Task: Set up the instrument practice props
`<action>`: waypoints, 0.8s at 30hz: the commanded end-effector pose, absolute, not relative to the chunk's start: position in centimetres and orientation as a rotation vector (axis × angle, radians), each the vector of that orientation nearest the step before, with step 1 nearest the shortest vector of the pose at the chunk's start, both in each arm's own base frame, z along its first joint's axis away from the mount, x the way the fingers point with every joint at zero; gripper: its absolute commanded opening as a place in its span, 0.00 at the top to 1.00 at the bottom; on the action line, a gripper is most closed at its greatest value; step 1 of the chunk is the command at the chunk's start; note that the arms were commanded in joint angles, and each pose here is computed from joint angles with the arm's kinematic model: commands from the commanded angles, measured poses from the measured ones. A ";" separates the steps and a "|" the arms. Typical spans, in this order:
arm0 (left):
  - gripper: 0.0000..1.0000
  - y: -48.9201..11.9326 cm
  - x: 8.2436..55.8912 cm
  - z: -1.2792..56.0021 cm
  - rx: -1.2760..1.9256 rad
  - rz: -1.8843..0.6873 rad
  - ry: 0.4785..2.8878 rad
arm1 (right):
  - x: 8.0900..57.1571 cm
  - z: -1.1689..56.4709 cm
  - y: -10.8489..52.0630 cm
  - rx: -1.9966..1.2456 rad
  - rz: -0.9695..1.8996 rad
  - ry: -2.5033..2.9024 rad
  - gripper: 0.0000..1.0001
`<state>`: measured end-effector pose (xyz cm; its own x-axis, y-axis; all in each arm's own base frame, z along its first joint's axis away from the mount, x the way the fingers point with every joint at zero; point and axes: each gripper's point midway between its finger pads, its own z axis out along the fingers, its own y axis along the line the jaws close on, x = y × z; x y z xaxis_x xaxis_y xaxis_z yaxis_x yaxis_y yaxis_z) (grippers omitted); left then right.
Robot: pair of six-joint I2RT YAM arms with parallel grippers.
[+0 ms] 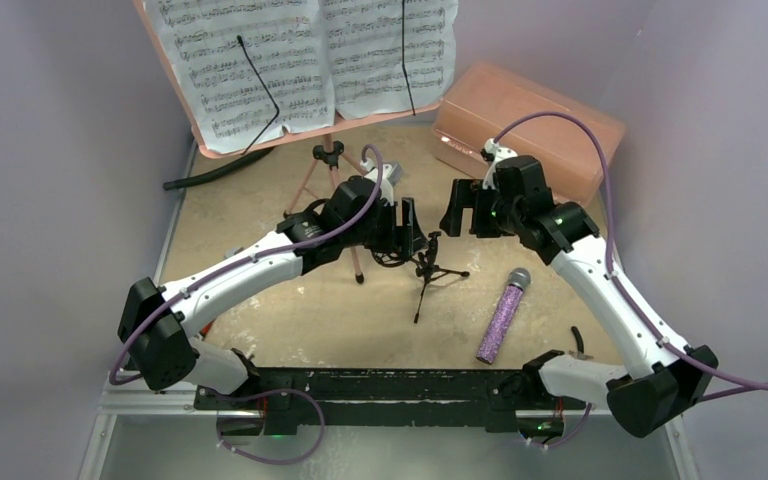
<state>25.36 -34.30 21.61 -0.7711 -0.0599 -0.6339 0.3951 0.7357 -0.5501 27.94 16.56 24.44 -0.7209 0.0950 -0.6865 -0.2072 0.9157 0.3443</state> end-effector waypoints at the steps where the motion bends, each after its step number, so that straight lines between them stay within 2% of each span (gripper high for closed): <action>1: 0.34 -35.1 24.9 23.9 0.323 -0.983 2.240 | 28.5 25.7 16.0 -0.036 0.506 2.298 0.07; 8: 0.37 -35.8 24.1 24.7 0.411 -1.031 2.198 | 28.7 23.9 14.9 0.028 0.521 2.349 0.06; 24: 0.18 -34.2 26.3 30.6 0.334 -1.013 1.843 | 27.1 18.4 10.2 0.298 0.428 2.419 0.02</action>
<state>25.31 -34.45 26.56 -0.6195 -0.0976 -0.7789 0.5603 0.6400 -0.5258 27.52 11.31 18.72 -0.7821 0.2617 -0.5655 0.0379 0.9259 0.3760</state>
